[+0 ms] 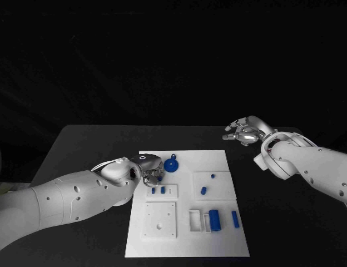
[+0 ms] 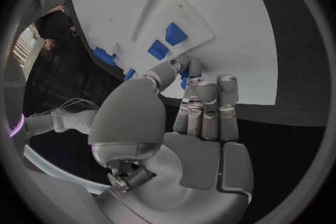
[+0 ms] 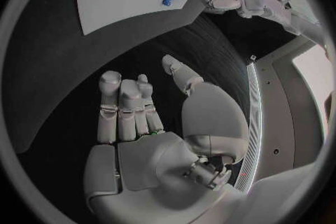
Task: Assemble the parts on the task board
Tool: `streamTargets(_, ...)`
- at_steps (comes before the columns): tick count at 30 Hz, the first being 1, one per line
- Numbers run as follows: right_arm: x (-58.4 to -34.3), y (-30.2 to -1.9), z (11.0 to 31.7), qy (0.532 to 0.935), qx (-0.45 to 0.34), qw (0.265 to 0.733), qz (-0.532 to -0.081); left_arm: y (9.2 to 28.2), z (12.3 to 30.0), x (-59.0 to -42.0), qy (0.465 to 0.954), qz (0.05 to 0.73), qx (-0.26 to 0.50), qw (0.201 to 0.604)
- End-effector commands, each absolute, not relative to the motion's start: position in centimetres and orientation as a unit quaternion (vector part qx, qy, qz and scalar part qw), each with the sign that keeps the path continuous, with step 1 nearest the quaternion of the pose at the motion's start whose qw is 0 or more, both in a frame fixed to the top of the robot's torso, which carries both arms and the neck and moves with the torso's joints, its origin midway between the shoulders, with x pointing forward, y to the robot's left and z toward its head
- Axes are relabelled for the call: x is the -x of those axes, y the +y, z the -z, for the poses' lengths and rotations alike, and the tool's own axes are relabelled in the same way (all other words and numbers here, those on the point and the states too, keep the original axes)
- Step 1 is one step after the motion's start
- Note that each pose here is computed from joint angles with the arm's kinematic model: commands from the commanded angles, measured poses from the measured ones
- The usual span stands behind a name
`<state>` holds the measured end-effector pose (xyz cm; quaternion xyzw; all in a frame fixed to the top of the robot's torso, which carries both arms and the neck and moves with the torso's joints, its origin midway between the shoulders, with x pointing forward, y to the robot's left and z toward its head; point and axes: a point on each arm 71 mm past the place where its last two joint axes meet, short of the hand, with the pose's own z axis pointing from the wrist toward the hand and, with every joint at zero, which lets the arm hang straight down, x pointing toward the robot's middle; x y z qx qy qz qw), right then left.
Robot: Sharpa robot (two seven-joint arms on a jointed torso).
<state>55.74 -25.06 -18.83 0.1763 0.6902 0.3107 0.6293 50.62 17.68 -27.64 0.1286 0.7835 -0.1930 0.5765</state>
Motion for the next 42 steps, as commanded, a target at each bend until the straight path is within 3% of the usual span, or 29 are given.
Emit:
streamTargets(1,-55.7,-25.0,18.9,0.693,-0.17,0.627,-0.313,17.6,27.6,-50.6,0.784,0.194,-0.122,0.577)
streamTargets(15,-55.7,-25.1,19.0,0.695,-0.171,0.625,-0.311,18.4,27.6,-50.8,0.785,0.179,-0.111,0.583)
streamTargets(27,-55.3,-24.9,19.1,0.711,-0.132,0.615,-0.314,20.7,26.8,-51.6,0.767,0.209,-0.056,0.604)
streamTargets(33,-54.4,-24.0,19.6,0.729,-0.07,0.605,-0.312,21.8,25.4,-52.4,0.747,0.271,0.042,0.606)
streamTargets(37,-53.4,-23.1,19.9,0.74,-0.004,0.603,-0.298,23.1,24.4,-53.1,0.731,0.339,0.182,0.563)
streamTargets(42,-52.4,-22.0,20.7,0.743,0.072,0.608,-0.269,23.9,23.7,-53.1,0.704,0.407,0.295,0.502)
